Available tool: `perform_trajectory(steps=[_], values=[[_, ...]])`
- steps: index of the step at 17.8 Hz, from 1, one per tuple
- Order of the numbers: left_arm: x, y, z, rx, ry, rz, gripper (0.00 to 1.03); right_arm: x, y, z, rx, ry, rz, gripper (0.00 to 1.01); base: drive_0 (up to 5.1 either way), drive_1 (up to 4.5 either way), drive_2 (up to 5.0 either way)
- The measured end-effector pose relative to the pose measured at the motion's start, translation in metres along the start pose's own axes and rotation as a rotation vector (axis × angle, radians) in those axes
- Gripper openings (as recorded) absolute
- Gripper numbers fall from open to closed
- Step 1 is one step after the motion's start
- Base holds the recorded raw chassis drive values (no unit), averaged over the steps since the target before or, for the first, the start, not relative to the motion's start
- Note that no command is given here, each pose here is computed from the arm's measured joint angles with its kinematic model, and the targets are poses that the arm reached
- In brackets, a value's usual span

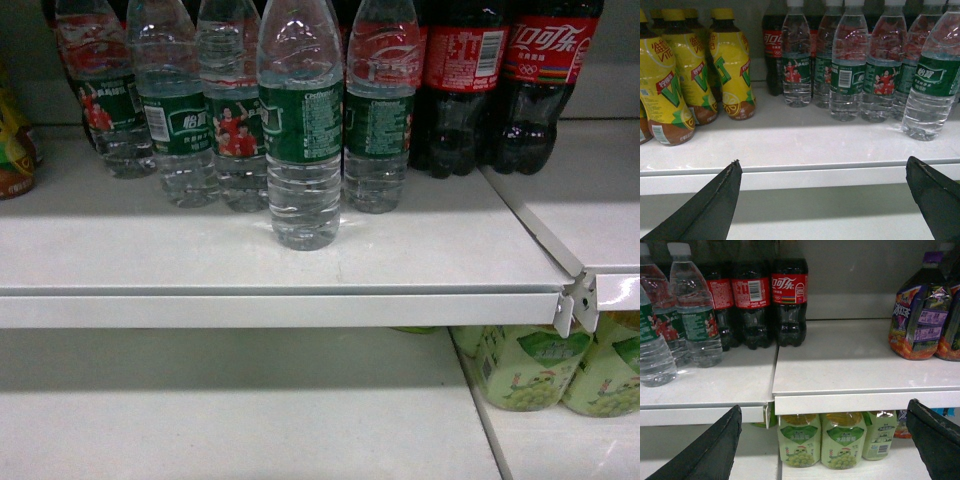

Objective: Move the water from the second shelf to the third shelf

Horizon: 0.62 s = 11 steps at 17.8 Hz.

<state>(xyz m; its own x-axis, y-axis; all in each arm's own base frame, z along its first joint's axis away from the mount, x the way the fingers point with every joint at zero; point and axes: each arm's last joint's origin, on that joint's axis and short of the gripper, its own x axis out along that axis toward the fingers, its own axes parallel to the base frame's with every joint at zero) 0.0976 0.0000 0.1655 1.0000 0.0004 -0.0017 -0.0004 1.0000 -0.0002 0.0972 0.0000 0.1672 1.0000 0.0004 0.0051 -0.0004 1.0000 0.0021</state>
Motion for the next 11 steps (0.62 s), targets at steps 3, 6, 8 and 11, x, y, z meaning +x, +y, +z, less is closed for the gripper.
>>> perform_trajectory(steps=[3,6,8,11], values=[[0.0000,0.0000,0.0000,0.000,0.000,0.000,0.98,0.0000,0.0000,0.0000,0.000,0.000,0.000,0.98,0.0,0.00,0.0],[0.0000,0.0000,0.0000,0.000,0.000,0.000,0.98,0.0000,0.0000,0.0000,0.000,0.000,0.000,0.98,0.0,0.00,0.0],[0.0000,0.0000,0.0000,0.000,0.000,0.000,0.98,0.0000,0.0000,0.0000,0.000,0.000,0.000,0.98,0.0,0.00,0.0],[0.0000,0.0000,0.0000,0.000,0.000,0.000,0.98,0.0000,0.0000,0.0000,0.000,0.000,0.000,0.98,0.0,0.00,0.0]])
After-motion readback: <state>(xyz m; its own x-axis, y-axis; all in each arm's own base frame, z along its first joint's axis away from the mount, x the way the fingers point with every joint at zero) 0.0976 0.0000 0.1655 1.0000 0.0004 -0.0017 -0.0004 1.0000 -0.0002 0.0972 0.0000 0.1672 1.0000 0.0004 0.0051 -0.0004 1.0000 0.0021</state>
